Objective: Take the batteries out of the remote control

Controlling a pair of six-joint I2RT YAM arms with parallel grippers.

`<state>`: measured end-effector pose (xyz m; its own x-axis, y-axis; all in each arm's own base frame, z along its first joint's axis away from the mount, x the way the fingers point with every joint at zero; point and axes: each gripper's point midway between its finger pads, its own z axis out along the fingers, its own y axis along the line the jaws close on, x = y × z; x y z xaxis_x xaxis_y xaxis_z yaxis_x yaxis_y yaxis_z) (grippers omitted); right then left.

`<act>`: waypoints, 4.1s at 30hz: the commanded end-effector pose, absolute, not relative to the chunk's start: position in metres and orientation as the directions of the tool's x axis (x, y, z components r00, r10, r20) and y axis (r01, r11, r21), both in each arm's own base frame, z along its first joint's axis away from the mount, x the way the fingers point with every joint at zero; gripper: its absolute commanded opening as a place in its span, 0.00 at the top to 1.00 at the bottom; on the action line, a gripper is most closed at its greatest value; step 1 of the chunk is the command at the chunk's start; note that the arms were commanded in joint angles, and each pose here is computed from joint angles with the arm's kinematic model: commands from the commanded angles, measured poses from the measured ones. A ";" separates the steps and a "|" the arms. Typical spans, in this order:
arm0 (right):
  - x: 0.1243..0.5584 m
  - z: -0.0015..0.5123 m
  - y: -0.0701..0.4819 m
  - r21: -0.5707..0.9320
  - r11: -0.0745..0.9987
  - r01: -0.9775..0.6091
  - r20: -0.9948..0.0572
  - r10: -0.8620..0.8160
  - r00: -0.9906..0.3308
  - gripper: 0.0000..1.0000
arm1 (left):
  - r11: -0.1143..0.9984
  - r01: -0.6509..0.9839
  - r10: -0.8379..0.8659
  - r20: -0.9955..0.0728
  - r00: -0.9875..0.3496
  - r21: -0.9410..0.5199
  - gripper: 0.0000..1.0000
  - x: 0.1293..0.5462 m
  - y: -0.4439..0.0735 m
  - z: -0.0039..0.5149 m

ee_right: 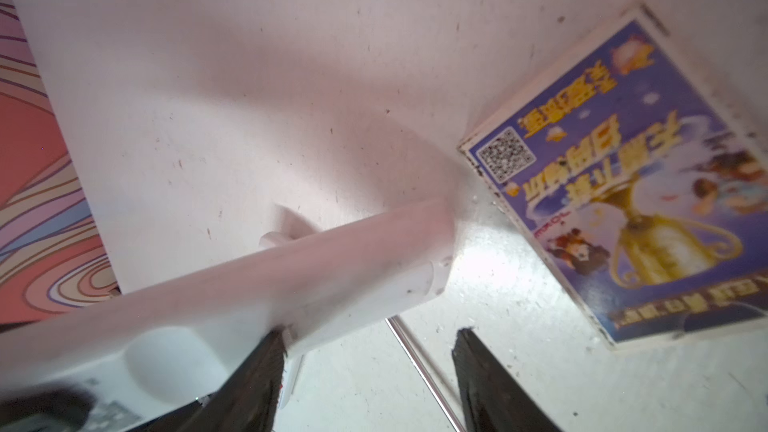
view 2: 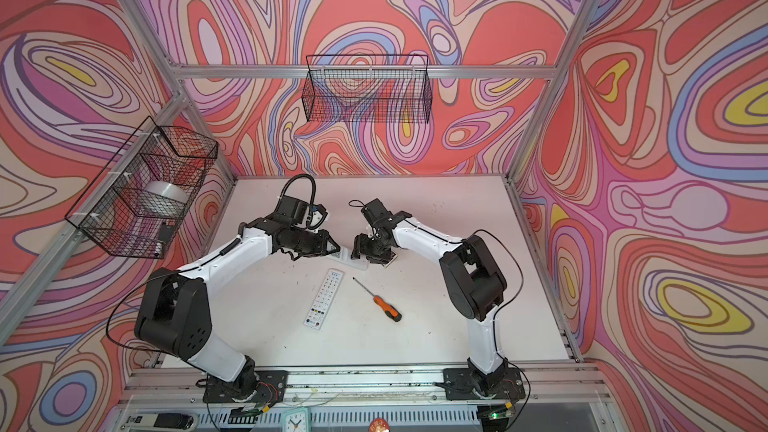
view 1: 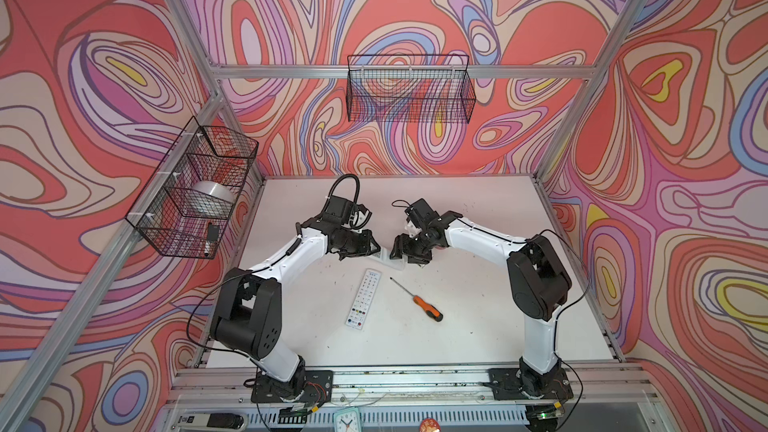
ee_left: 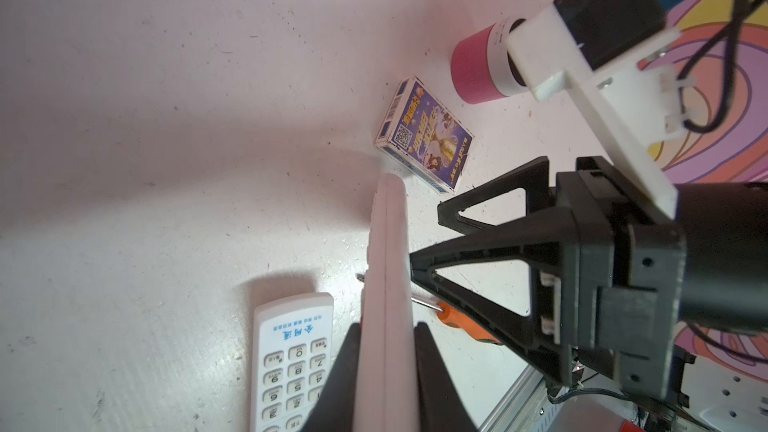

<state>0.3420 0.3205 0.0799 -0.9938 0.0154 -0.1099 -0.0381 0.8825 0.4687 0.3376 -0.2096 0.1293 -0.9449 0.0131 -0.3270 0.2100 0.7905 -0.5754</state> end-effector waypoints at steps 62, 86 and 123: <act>0.341 0.067 0.315 0.723 0.690 0.026 -0.098 0.140 -0.985 0.09 | 0.832 -0.036 -0.101 -0.088 -0.991 -0.553 1.00 0.327 -0.188 0.086; 0.344 0.057 0.321 0.721 0.693 0.026 -0.068 0.109 -0.992 0.13 | 0.822 -0.064 -0.121 -0.064 -0.991 -0.565 1.00 0.321 -0.186 0.076; 0.339 0.042 0.333 0.639 0.769 0.007 -0.070 0.067 -0.995 0.33 | 0.817 -0.029 -0.090 -0.076 -0.993 -0.576 1.00 0.326 -0.190 0.080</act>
